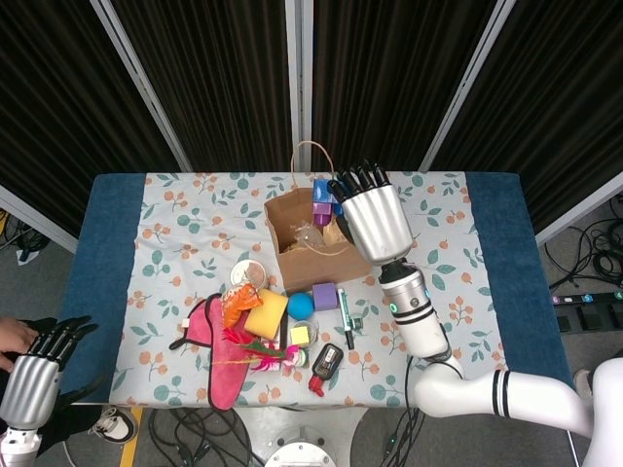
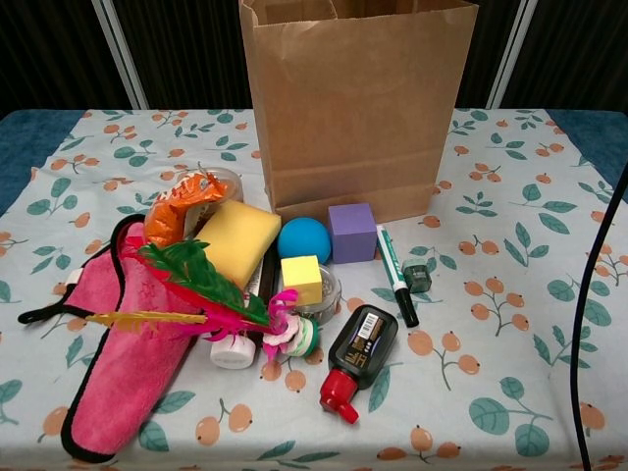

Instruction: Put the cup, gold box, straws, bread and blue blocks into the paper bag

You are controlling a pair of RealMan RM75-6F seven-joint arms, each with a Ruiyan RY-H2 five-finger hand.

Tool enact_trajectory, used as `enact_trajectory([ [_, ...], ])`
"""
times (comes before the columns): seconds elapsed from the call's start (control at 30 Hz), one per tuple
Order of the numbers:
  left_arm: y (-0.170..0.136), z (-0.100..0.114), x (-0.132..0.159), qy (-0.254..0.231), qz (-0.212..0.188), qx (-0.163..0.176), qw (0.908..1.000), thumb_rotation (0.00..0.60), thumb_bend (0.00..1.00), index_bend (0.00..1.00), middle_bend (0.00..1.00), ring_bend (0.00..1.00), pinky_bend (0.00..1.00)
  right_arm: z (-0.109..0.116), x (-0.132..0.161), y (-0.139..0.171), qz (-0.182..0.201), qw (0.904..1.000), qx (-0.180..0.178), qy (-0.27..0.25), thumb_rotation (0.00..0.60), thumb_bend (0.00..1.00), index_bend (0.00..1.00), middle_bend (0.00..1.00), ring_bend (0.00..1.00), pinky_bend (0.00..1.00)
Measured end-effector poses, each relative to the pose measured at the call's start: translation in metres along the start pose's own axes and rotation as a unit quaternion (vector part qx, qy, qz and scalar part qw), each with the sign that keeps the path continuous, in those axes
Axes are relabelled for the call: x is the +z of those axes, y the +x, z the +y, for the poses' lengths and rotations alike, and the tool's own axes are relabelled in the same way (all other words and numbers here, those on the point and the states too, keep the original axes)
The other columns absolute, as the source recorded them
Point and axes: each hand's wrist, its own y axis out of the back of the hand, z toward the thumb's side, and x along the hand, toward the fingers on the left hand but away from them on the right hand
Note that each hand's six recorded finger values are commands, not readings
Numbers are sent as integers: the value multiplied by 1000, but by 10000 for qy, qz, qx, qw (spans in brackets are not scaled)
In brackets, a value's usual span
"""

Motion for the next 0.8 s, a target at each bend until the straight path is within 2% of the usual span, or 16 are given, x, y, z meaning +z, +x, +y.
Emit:
enact_trajectory([
  [0.07,0,0,0,2,4,-5,10000,600,173,294,313,214,261,-2,0,1,35,9999,110,-41,600,6,259,312,150,94],
  [0.2,0,0,0,-2,4,-9,10000,600,173,294,313,215,261,-1,0,2,69,9997,191,-150,600,0,234,294,135,78],
  [0.47,0,-1,0,2,2,-16,10000,600,173,294,313,215,261,9,-6,4,3,9997,88,-207,600,0,227,291,136,66],
  [0.67,0,-2,-1,3,32,-39,10000,600,173,294,313,215,261,42,-10,7,-2,9985,-355,-409,600,4,226,296,140,65],
  [0.8,0,-3,0,0,23,-63,10000,600,173,294,313,214,261,87,-22,12,-41,9954,-814,-498,600,3,226,297,140,65],
])
